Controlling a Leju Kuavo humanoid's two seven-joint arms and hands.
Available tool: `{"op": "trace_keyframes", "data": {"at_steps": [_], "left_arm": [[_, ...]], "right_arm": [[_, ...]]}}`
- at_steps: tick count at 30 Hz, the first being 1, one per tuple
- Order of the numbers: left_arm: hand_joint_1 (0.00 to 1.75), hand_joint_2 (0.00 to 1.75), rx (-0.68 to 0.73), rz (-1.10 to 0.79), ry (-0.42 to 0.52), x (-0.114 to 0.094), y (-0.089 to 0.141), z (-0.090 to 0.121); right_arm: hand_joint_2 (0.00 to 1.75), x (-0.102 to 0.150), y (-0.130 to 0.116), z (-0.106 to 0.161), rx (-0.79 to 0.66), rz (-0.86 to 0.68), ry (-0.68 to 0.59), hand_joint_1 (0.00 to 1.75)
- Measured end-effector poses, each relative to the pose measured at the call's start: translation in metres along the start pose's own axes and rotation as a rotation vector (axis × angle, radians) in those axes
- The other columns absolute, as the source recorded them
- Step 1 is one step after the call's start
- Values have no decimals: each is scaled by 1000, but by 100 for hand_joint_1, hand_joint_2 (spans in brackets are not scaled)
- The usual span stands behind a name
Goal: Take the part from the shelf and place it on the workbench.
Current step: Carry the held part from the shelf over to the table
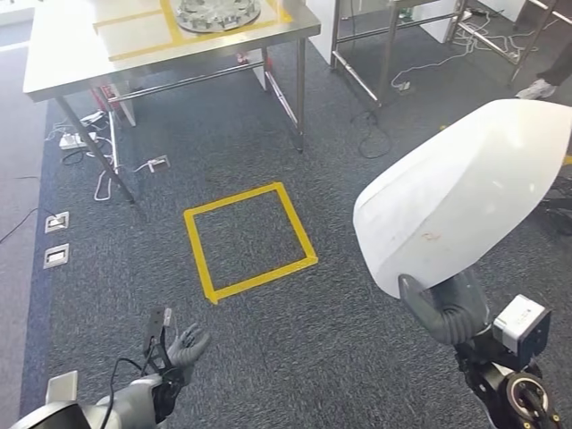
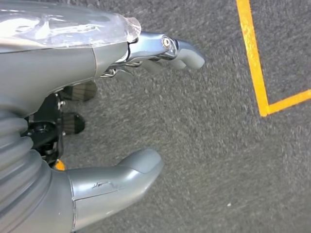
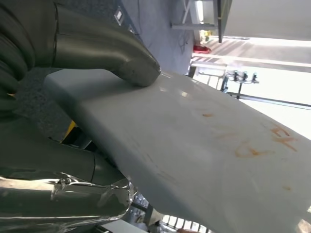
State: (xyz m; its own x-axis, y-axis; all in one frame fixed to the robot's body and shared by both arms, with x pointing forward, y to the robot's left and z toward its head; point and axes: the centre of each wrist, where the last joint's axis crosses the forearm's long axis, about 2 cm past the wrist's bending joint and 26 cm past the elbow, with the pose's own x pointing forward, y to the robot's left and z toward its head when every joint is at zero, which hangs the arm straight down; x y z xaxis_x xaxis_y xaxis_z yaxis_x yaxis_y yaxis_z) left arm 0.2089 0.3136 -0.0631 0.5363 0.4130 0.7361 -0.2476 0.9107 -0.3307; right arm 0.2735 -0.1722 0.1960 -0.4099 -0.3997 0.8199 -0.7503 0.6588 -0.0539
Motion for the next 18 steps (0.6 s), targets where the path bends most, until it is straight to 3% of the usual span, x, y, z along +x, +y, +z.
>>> {"op": "trace_keyframes", "data": {"at_steps": [18], "left_arm": [[0,175,0,4,-4,1,0,-1]], "right_arm": [[175,-6,-3,1,-23,7,26,175]]}}
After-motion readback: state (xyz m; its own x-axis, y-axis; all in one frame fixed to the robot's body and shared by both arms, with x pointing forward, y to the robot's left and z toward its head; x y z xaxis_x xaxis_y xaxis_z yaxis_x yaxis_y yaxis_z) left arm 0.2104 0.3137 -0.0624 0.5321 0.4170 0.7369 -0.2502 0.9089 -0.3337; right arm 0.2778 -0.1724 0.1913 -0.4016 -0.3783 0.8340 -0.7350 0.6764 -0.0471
